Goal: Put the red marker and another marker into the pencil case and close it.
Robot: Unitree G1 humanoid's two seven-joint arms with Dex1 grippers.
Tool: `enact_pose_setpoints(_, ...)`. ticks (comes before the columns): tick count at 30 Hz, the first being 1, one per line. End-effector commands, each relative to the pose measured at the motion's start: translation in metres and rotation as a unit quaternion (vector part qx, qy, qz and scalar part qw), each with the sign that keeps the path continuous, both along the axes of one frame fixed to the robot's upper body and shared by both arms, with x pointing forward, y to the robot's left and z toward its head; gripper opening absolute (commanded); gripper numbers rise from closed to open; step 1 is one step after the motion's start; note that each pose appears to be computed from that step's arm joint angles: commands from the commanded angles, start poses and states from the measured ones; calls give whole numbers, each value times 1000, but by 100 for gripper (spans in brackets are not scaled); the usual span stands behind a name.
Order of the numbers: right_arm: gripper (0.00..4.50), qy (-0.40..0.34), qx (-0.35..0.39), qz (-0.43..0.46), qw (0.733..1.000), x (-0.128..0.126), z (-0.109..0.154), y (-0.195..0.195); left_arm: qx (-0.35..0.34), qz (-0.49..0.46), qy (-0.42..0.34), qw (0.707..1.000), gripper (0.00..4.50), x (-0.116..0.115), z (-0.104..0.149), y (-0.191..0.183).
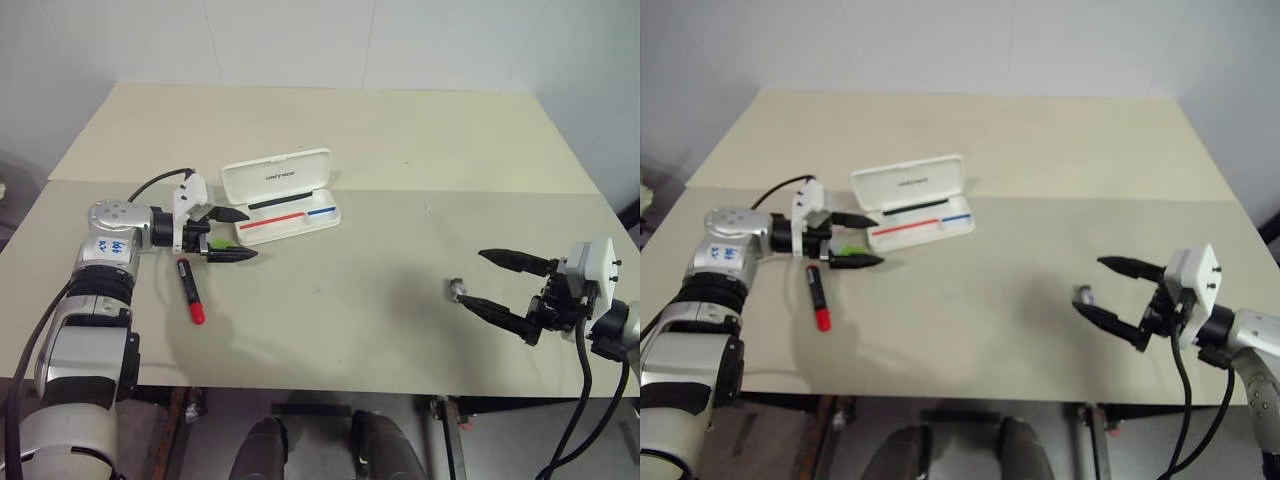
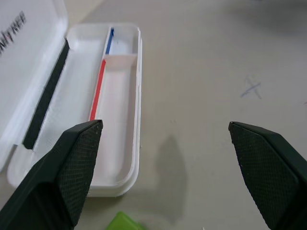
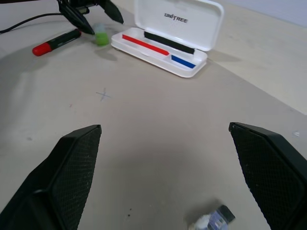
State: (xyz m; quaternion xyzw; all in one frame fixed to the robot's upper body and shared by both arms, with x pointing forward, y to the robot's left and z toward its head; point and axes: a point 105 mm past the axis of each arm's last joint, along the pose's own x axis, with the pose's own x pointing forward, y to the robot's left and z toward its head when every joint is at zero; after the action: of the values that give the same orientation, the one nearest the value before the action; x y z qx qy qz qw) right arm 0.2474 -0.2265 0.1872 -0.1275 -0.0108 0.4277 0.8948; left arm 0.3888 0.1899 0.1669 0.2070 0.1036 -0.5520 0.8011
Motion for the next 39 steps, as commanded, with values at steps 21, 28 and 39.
enact_pose_setpoints(21, 450, -36, 11, -27, 999, -10, 13, 0, 104, 66, 8, 992, 154, 28, -17, -14)
enact_pose_setpoints(28, 450, -39, 8, -17, 999, -2, 17, 2, 77, 58, -26, 995, 4, 30, 1, -17)
enact_pose_setpoints(39, 450, -39, 3, 12, 999, 13, 21, 6, 55, -30, -117, 991, 4, 8, 29, -24)
